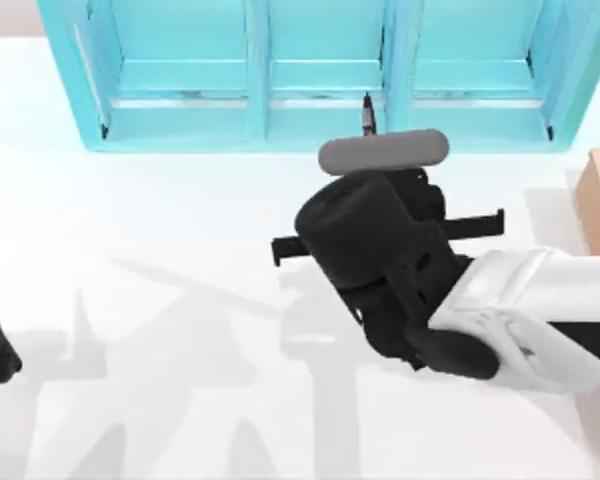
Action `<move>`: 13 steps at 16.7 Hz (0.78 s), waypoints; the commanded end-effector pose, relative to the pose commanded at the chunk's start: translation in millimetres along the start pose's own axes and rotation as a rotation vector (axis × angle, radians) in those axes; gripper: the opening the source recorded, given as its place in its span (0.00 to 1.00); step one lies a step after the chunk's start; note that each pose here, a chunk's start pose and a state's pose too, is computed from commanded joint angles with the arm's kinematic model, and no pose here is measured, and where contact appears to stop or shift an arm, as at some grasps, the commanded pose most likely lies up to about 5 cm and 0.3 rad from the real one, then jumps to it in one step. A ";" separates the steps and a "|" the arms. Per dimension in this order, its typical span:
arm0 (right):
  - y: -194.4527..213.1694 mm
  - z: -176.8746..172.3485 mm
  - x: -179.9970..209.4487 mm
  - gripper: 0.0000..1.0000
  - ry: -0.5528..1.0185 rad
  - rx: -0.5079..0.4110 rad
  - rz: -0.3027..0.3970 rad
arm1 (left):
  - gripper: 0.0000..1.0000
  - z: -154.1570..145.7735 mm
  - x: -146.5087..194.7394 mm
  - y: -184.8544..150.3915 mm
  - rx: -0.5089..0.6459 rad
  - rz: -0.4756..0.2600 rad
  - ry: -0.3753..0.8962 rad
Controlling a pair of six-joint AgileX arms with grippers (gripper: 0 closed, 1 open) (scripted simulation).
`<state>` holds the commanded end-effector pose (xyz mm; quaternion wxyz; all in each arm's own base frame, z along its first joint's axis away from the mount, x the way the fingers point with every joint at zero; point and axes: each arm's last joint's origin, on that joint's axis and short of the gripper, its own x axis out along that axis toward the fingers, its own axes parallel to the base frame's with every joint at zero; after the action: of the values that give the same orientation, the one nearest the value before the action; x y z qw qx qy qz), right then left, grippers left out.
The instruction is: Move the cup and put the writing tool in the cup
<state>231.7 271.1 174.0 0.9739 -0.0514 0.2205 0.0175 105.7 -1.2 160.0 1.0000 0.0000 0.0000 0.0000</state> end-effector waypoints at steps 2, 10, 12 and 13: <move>-6.8 -6.8 -19.7 0.00 -0.142 -0.019 -0.054 | 1.00 0.0 0.0 0.0 0.000 0.000 0.000; -45.0 -25.5 -92.1 0.00 -0.436 0.108 -0.260 | 1.00 0.0 0.0 0.0 0.000 0.000 0.000; -51.9 -28.3 -101.7 0.00 -0.451 0.141 -0.285 | 1.00 0.0 0.0 0.0 0.000 0.000 0.000; -54.1 -29.2 -104.6 0.00 -0.454 0.151 -0.292 | 1.00 0.0 0.0 0.0 0.000 0.000 0.000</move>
<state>127.9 213.0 197.9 0.9916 -0.0047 -0.0126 -0.1284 105.7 -1.2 160.0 1.0000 0.0000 0.0000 0.0000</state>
